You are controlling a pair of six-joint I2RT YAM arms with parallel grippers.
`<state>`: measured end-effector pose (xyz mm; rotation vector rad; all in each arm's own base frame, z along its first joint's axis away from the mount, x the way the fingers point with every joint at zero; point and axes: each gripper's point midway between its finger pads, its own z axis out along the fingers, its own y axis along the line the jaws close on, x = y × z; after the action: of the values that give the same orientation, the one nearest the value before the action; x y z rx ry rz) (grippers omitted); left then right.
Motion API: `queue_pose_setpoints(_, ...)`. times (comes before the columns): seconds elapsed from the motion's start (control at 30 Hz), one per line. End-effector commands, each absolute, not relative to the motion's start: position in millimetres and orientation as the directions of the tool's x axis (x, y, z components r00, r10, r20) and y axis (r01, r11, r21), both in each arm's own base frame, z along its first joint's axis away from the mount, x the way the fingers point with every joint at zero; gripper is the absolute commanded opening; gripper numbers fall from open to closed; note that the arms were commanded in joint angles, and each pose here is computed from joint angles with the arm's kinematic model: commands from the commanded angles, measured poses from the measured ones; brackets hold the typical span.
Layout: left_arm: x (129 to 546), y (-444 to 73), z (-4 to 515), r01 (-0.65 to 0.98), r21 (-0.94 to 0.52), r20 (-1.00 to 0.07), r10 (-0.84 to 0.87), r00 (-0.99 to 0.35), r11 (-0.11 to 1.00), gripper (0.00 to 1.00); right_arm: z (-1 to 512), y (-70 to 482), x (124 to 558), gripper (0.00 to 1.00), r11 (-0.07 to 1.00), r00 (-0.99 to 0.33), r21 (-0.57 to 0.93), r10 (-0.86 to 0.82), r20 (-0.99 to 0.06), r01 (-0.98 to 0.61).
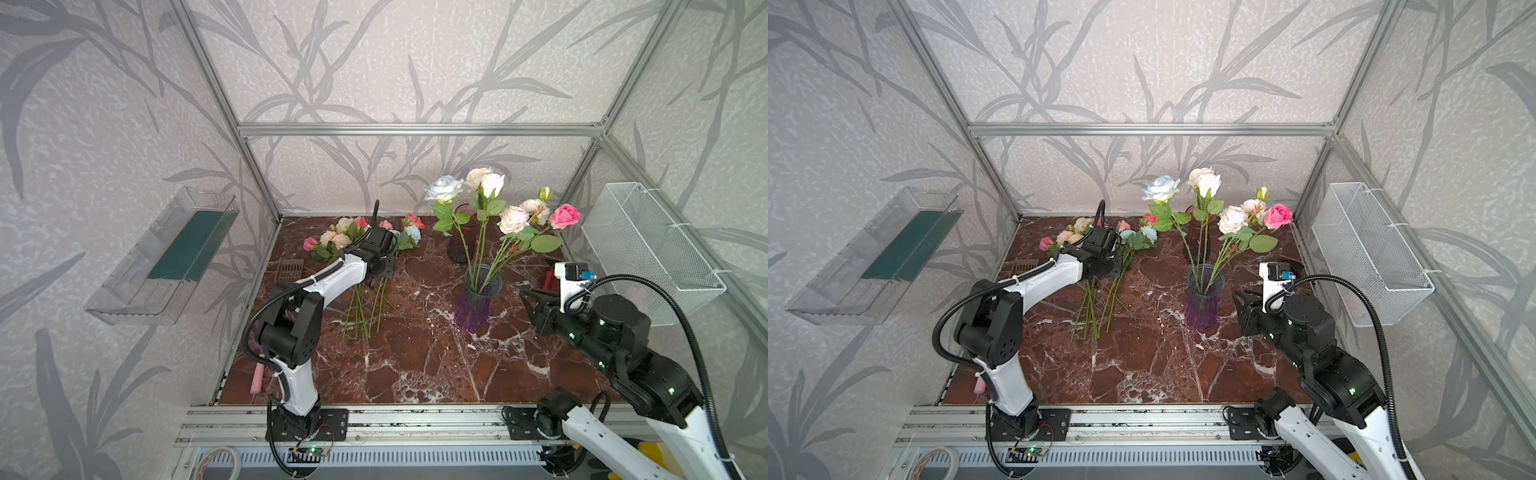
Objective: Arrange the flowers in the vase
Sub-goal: 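Withdraw the right gripper from the vase while left lowers onto the rose bunch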
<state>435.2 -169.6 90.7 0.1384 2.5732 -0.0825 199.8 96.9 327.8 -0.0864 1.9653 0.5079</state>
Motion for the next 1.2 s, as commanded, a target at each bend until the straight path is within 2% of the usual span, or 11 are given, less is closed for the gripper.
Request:
queue_pose_setpoints(0.0, 426, -166, 75, 0.145, -0.027, -0.428, 0.119, -0.896, 0.989, 0.35, 326, 99, 199, 0.33, 0.9, -0.441, 0.32, 0.169, -0.882, -0.296)
queue_pose_setpoints(0.27, 427, -174, 40, 0.177, -0.063, -0.334, 0.146, -0.931, 0.982, 0.3, 317, 100, 201, 0.33, 0.904, -0.451, 0.309, 0.153, -0.879, -0.296)
queue_pose_setpoints(0.67, 432, -171, 27, 0.164, -0.048, -0.314, 0.141, -0.939, 0.985, 0.2, 313, 102, 203, 0.33, 0.906, -0.454, 0.296, 0.137, -0.881, -0.301)
queue_pose_setpoints(0.73, 431, -173, 27, 0.168, -0.062, -0.31, 0.141, -0.94, 0.984, 0.22, 313, 102, 203, 0.33, 0.907, -0.455, 0.296, 0.137, -0.88, -0.3)
queue_pose_setpoints(0.83, 432, -176, 38, 0.173, -0.078, -0.325, 0.139, -0.935, 0.982, 0.3, 315, 103, 203, 0.33, 0.904, -0.455, 0.299, 0.137, -0.88, -0.305)
queue_pose_setpoints(0.97, 436, -178, 65, 0.183, -0.098, -0.39, 0.132, -0.911, 0.978, 0.39, 317, 102, 203, 0.34, 0.906, -0.45, 0.295, 0.136, -0.882, -0.304)
queue_pose_setpoints(1.1, 438, -169, 77, 0.171, -0.078, -0.426, 0.122, -0.896, 0.982, 0.4, 315, 105, 204, 0.34, 0.902, -0.457, 0.3, 0.135, -0.879, -0.31)
queue_pose_setpoints(1.17, 440, -165, 75, 0.161, -0.097, -0.419, 0.106, -0.902, 0.982, 0.37, 314, 106, 206, 0.34, 0.901, -0.46, 0.3, 0.132, -0.878, -0.313)
